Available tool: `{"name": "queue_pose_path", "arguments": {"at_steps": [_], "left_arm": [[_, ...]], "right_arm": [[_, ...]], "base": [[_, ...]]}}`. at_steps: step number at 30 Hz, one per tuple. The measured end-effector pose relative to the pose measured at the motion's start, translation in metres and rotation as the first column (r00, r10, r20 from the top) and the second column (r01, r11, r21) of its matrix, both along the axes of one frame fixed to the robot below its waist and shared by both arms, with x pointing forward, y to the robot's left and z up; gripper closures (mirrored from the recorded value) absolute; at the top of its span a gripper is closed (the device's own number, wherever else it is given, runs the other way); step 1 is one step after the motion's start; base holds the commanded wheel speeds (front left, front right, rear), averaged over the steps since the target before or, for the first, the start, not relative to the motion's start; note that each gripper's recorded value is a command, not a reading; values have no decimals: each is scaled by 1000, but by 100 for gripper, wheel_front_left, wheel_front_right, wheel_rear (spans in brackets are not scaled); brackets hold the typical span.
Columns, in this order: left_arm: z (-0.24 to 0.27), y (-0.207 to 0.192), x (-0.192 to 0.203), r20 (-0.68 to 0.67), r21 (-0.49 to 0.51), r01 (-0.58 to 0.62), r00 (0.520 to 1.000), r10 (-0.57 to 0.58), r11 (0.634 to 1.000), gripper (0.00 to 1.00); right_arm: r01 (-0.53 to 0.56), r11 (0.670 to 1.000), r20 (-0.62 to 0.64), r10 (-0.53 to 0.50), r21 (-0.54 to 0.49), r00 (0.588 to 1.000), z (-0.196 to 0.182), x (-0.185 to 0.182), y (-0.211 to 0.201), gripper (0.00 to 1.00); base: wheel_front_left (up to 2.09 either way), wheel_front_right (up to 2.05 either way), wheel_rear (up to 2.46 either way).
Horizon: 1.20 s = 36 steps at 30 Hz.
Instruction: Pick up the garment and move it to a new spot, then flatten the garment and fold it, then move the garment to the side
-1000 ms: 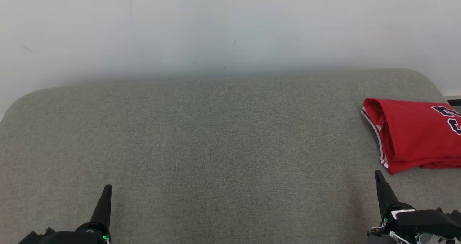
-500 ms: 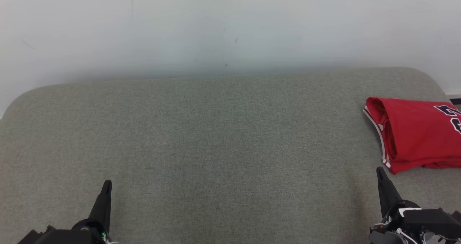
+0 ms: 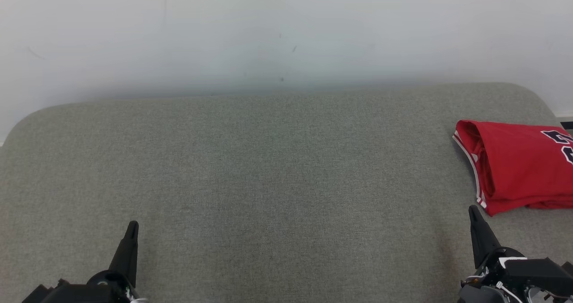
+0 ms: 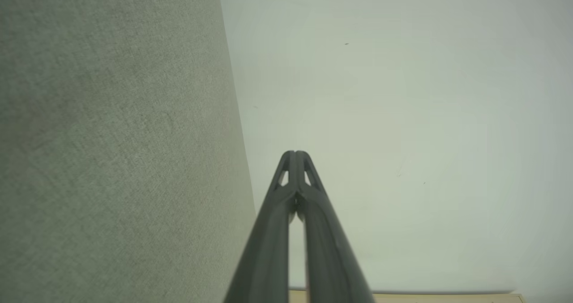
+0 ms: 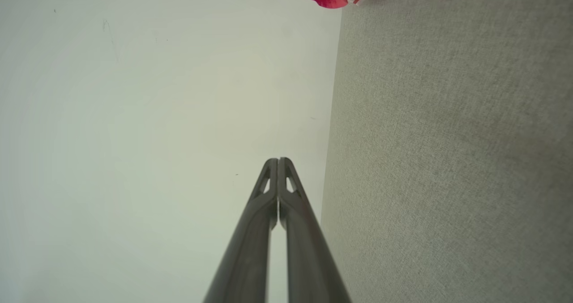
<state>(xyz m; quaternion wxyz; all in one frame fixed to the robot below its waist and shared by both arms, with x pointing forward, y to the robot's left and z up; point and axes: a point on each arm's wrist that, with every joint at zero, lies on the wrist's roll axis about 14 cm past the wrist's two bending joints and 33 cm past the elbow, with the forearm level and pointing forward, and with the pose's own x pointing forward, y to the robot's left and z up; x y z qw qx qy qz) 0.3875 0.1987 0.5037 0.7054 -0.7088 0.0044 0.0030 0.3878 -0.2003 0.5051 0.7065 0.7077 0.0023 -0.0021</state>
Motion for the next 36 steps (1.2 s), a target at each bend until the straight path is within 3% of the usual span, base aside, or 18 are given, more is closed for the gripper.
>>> {"name": "queue_pose_path", "arguments": {"at_steps": [36], "left_arm": [[0, 0, 0, 0, 0, 0, 1000, 0, 1000, 100]], "right_arm": [[0, 1000, 0, 0, 0, 1000, 0, 0, 0, 100]], "base": [[0, 0, 0]]}}
